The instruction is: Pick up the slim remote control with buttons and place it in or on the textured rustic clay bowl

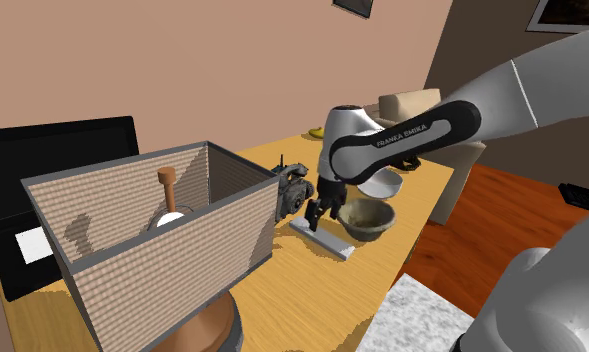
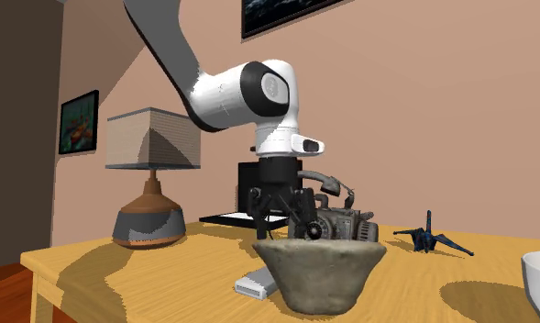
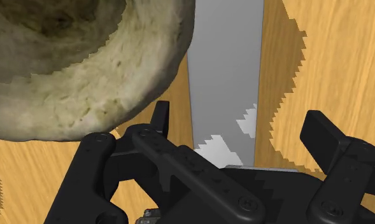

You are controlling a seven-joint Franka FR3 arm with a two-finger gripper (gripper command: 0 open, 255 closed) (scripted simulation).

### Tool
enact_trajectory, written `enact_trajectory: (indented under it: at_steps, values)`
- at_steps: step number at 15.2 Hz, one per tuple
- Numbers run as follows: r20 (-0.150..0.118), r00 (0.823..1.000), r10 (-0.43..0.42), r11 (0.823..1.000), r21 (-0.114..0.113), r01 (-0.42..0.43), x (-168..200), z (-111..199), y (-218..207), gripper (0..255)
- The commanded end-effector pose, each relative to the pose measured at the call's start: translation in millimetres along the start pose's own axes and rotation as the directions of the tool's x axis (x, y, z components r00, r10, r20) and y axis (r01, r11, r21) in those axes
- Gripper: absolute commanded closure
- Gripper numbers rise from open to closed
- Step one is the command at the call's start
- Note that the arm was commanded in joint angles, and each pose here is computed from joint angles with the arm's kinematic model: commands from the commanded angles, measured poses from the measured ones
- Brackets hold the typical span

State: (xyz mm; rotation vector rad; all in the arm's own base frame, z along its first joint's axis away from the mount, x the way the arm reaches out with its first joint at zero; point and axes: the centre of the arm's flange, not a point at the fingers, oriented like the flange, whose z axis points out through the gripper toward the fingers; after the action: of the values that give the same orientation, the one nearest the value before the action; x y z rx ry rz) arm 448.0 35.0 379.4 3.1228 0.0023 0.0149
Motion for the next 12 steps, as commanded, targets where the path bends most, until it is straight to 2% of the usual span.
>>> enact_trajectory:
  at_steps: [1,7,12]
  values:
    - [0.017,1.000,0.007,1.000,-0.001,-0.007,2,20,3,0]
    - [0.017,1.000,0.007,1.000,-0.001,-0.007,1,49,3,0]
    - [0.017,1.000,0.007,1.000,-0.001,-0.007,1,49,3,0]
